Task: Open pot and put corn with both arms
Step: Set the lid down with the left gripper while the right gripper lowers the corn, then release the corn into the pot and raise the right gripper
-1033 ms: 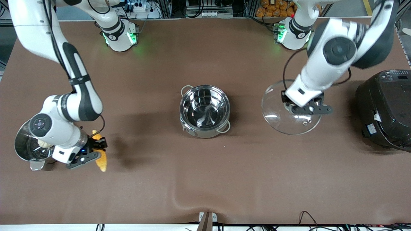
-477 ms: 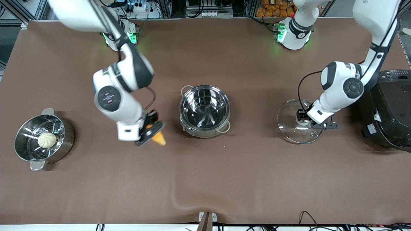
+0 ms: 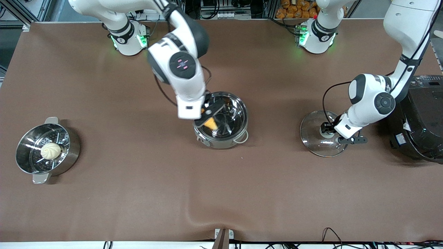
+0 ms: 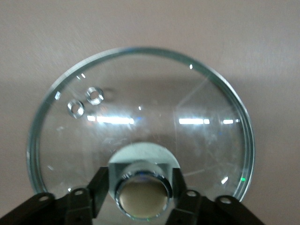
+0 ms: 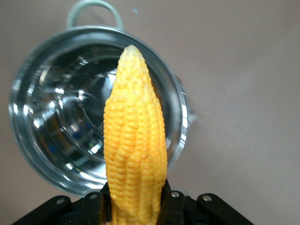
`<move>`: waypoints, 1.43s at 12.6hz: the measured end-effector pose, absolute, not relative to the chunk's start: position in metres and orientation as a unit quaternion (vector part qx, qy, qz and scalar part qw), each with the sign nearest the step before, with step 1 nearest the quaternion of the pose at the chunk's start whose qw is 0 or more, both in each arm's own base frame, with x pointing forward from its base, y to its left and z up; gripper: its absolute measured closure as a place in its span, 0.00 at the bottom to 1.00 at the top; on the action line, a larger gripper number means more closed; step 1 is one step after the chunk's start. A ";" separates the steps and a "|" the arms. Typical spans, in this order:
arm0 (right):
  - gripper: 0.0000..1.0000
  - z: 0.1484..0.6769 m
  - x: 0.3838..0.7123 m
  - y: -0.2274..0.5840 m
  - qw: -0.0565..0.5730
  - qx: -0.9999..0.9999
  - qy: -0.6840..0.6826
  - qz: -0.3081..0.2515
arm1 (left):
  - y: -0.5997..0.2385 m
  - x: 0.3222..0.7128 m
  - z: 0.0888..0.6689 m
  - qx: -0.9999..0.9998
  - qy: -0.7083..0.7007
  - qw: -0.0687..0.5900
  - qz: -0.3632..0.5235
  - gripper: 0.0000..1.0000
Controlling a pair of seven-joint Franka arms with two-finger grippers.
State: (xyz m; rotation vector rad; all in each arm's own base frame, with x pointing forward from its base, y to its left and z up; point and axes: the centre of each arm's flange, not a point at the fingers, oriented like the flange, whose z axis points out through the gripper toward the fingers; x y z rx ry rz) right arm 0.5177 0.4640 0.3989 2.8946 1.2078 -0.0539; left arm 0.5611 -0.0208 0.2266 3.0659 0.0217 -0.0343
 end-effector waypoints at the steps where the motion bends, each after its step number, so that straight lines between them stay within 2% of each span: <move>1: 0.64 0.386 0.508 0.481 0.012 0.916 0.402 -0.010 | -0.018 0.573 0.238 0.999 0.010 0.037 -0.003 0.21; 3: 0.64 0.356 0.494 0.508 0.030 0.901 0.432 0.007 | -0.015 0.602 0.281 0.999 0.009 0.030 -0.019 0.00; 5: 0.64 0.330 0.487 0.522 0.043 0.892 0.451 0.013 | -0.013 0.630 0.355 0.998 0.009 0.018 -0.057 0.00; 7: 0.64 0.315 0.486 0.527 0.049 0.887 0.459 0.016 | -0.015 0.640 0.431 0.997 0.009 0.008 -0.079 0.00; 12: 0.63 0.297 0.486 0.533 0.045 0.885 0.464 0.025 | -0.029 0.619 0.543 0.999 0.005 -0.015 -0.038 0.00; 13: 0.56 0.298 0.486 0.534 0.045 0.884 0.464 0.026 | -0.039 0.613 0.559 1.000 -0.002 -0.017 -0.025 0.00; 18: 0.01 0.345 0.498 0.518 0.061 0.900 0.432 0.017 | -0.086 0.587 0.614 0.999 -0.031 -0.026 0.021 0.00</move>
